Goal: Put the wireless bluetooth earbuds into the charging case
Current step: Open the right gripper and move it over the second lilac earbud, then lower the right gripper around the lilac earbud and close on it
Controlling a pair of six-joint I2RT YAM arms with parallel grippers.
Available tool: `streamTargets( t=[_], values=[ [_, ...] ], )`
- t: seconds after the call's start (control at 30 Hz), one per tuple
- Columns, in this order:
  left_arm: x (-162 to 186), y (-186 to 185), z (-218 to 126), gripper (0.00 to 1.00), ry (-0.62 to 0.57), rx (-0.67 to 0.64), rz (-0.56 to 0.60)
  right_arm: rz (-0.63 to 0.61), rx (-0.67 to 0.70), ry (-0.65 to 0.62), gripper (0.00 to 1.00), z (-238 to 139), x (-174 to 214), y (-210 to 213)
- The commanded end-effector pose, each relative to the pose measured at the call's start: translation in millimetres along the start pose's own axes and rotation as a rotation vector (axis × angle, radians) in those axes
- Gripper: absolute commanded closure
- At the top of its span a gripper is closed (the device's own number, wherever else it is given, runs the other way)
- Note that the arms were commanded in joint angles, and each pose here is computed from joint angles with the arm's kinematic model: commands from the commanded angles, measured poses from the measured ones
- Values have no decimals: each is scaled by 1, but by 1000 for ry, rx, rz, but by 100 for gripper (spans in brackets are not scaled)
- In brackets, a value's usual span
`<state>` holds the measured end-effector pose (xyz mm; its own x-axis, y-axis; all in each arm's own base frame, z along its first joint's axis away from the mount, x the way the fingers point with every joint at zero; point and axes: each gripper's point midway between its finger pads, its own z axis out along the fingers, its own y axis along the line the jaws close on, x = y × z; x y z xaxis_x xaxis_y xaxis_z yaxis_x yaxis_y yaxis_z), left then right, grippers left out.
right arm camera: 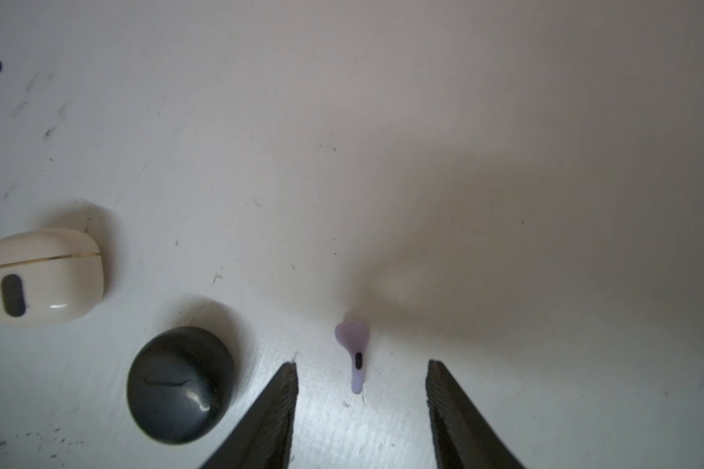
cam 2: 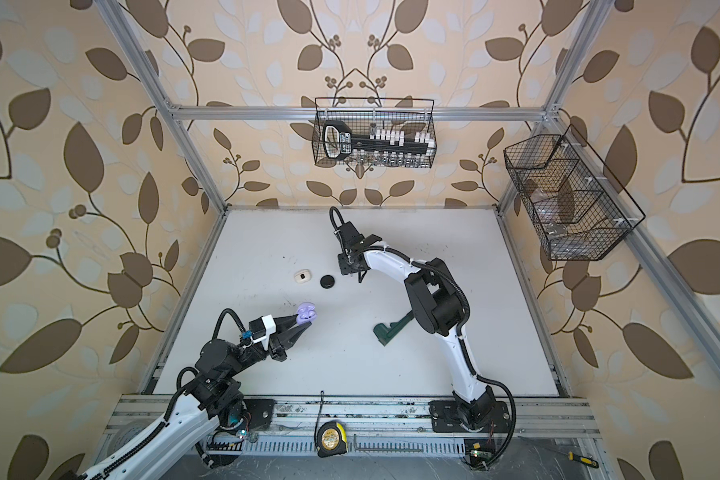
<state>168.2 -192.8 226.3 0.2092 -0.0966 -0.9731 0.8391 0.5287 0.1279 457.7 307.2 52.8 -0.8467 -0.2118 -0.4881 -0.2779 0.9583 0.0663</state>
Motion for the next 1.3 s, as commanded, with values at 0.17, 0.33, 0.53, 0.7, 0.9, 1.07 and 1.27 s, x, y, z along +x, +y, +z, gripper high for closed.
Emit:
streamTargets(
  t=[0.17,0.33,0.53,0.7,0.9,1.07,1.27],
  values=[
    [-10,3,0,100,-31,-10,36,-23,16,40,48,12,10,2],
    [-8,3,0,100,-26,-11,33,-27,26,56,51,20,13,4],
    [-8,2,0,100,-25,-9,31,-22,43,66,54,29,12,5],
    [-8,3,0,100,-23,-11,32,-28,52,74,58,32,15,6],
    [-7,3,0,100,-22,-12,32,-32,67,81,66,34,19,4],
    [-7,3,0,100,-22,-12,31,-34,75,88,69,37,22,3],
    [-8,3,0,100,-23,-10,28,-36,92,93,72,40,25,0]
  ],
)
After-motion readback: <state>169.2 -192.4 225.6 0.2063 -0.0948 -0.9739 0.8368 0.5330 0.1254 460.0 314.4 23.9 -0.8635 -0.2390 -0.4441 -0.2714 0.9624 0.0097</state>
